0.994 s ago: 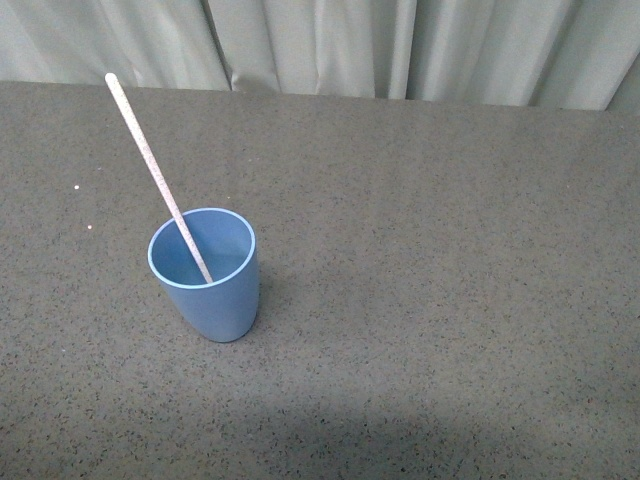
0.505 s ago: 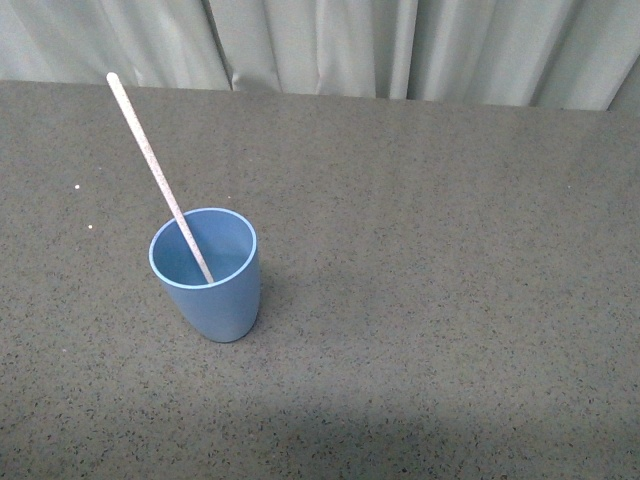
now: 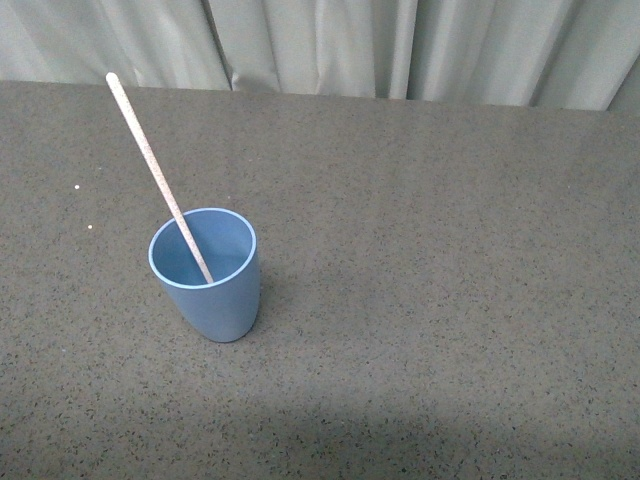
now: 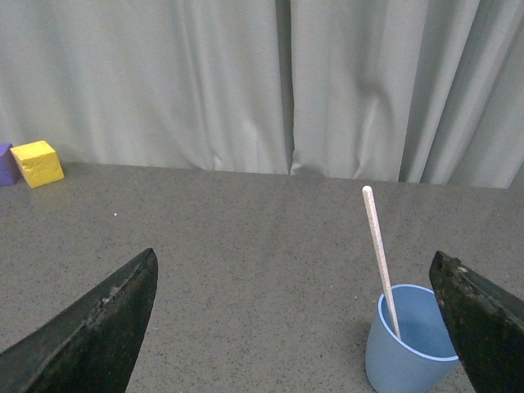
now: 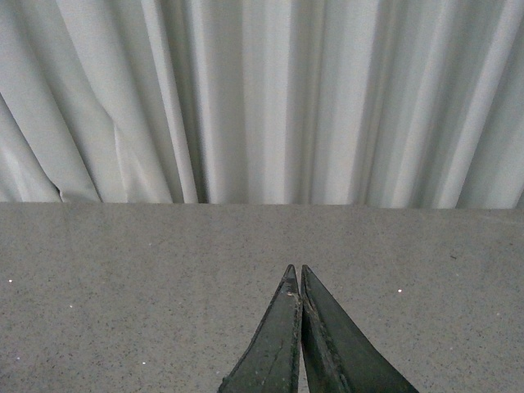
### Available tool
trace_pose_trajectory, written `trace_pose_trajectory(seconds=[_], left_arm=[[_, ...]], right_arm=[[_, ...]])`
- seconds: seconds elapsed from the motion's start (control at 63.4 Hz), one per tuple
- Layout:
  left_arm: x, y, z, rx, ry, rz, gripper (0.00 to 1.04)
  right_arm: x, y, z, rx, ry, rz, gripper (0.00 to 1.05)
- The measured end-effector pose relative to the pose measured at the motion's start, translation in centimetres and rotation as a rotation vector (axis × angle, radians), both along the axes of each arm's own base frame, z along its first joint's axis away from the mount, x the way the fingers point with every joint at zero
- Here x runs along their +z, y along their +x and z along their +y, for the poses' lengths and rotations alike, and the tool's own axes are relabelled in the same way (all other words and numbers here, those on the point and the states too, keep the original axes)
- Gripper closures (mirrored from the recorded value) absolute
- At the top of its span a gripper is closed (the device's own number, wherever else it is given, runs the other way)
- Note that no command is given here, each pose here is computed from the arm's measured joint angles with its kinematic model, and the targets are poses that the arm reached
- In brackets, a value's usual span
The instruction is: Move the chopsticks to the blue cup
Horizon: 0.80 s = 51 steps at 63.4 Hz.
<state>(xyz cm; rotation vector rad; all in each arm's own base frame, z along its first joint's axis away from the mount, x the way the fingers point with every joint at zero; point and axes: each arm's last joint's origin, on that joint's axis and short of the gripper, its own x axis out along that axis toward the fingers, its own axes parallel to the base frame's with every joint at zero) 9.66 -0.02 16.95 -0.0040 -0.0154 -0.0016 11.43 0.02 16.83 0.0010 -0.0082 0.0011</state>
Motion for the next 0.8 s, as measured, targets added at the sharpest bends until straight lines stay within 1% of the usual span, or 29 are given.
trace_pose_trajectory(seconds=[0.316,0.379,0.442,0.473,0.505,0.568,0.742,0.805], left_arm=[[0.0,0.0,0.0,0.000,0.000,0.000,0.07],[0.0,0.0,0.0,0.000,0.000,0.000,0.07],[0.0,0.0,0.0,0.000,0.000,0.000,0.07],[0.0,0.0,0.0,0.000,0.000,0.000,0.07],[0.0,0.0,0.0,0.000,0.000,0.000,0.07],[0.0,0.0,0.0,0.000,0.000,0.000,0.07],[0.0,0.0,0.0,0.000,0.000,0.000,0.07],[0.0,0.0,0.0,0.000,0.000,0.000,0.07]], right_arm=[[-0.1,-0.6,0.0,0.000,0.000,0.001,1.04],[-0.5,-1.4,0.0,0.003,-0.001,0.034,1.04],[-0.3,-1.6,0.0,0.003,-0.001,0.004,1.04],[-0.3,-1.7,0.0,0.003,-0.002,0.003,1.01],[-0.3,-1.7,0.0,0.003,-0.002,0.005,0.96],[-0.3,-1.7,0.0,0.003,-0.002,0.006,0.83],[-0.3,-1.7,0.0,0.003,-0.002,0.006,0.55],[-0.3,-1.7,0.0,0.003,-0.002,0.006,0.43]])
